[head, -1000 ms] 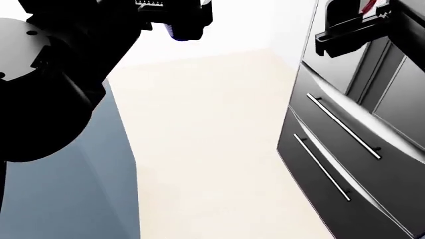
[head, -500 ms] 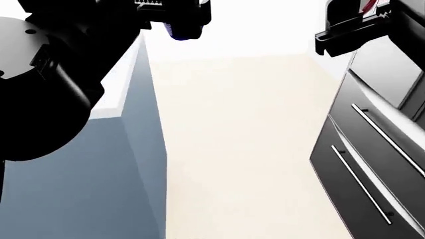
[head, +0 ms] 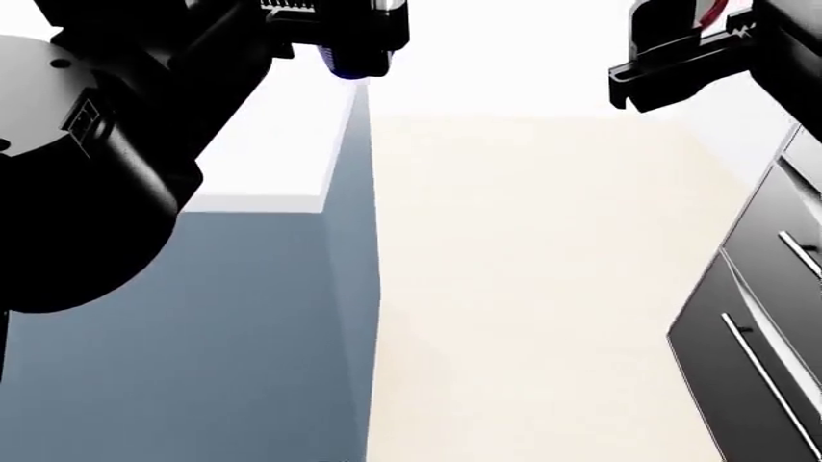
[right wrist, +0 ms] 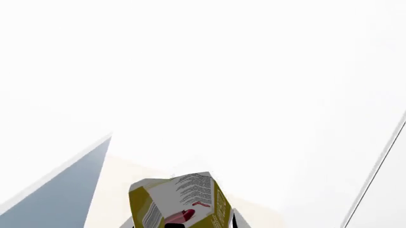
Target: Move the drinks to the dining counter.
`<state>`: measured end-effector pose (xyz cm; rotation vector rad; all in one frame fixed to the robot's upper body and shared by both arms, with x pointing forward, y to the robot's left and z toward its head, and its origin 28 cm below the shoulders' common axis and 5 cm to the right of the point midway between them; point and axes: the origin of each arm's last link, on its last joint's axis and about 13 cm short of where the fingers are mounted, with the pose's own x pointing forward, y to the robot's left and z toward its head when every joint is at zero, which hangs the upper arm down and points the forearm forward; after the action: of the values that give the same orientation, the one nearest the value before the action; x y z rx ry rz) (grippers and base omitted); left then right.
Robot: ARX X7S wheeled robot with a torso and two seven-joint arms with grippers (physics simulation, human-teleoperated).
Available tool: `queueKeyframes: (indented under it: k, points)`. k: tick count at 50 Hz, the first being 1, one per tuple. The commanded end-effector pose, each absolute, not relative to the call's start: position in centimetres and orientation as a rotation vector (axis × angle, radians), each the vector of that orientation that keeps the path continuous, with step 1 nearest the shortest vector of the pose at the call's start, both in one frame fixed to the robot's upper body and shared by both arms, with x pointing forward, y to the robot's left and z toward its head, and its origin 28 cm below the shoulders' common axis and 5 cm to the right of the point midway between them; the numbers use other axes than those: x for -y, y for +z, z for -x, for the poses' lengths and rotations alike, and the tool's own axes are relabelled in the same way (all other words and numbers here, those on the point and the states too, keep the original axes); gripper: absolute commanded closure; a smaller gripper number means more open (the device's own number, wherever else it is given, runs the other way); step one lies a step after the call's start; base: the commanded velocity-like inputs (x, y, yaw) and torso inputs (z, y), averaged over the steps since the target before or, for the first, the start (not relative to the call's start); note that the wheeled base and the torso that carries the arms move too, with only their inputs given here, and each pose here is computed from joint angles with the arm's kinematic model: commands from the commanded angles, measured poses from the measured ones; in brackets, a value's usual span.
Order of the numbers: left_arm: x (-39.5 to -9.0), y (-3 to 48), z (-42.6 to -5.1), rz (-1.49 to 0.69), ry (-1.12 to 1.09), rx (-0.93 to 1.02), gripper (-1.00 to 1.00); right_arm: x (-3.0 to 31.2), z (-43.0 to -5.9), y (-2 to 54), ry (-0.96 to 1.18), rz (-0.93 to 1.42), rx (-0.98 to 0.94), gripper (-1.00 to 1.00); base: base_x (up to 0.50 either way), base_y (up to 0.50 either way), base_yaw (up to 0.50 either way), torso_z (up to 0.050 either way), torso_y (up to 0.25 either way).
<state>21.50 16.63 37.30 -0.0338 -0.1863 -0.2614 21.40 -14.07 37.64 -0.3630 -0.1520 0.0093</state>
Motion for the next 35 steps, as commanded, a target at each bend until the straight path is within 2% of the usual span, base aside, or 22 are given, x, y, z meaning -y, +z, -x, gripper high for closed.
queueKeyframes:
  k: [1, 9, 12, 15, 25, 35]
  points:
    - [-16.63, 37.42, -21.49, 0.046, -0.258, 0.189, 1.00, 14.29, -21.41, 37.95, -0.019, 0.360, 0.178, 1.00, 0.00, 0.00, 0.50, 0.000, 0.000]
    - [-16.64, 37.41, -21.52, 0.045, -0.258, 0.187, 1.00, 14.21, -21.42, 37.97, 0.002, 0.336, 0.173, 1.00, 0.00, 0.00, 0.50, 0.000, 0.001]
    - [-16.66, 37.39, -21.55, 0.044, -0.257, 0.186, 1.00, 14.25, -21.31, 38.65, -0.004, 0.165, 0.291, 1.00, -0.34, 0.03, 0.00, 0.000, 0.000]
    - [-16.70, 37.43, -21.62, 0.045, -0.253, 0.186, 1.00, 14.47, -21.39, 38.20, -0.039, 0.272, 0.227, 1.00, 0.00, 0.00, 0.00, 0.000, 0.004]
    - [-16.72, 37.52, -21.58, 0.048, -0.252, 0.187, 1.00, 14.38, -21.26, 38.21, -0.030, 0.278, 0.209, 1.00, 0.00, 0.00, 0.00, 0.001, 0.001]
    - [-16.70, 37.58, -21.45, 0.049, -0.254, 0.191, 1.00, 14.25, -21.25, 37.97, -0.029, 0.329, 0.179, 1.00, -0.50, -0.04, 0.00, 0.000, 0.001]
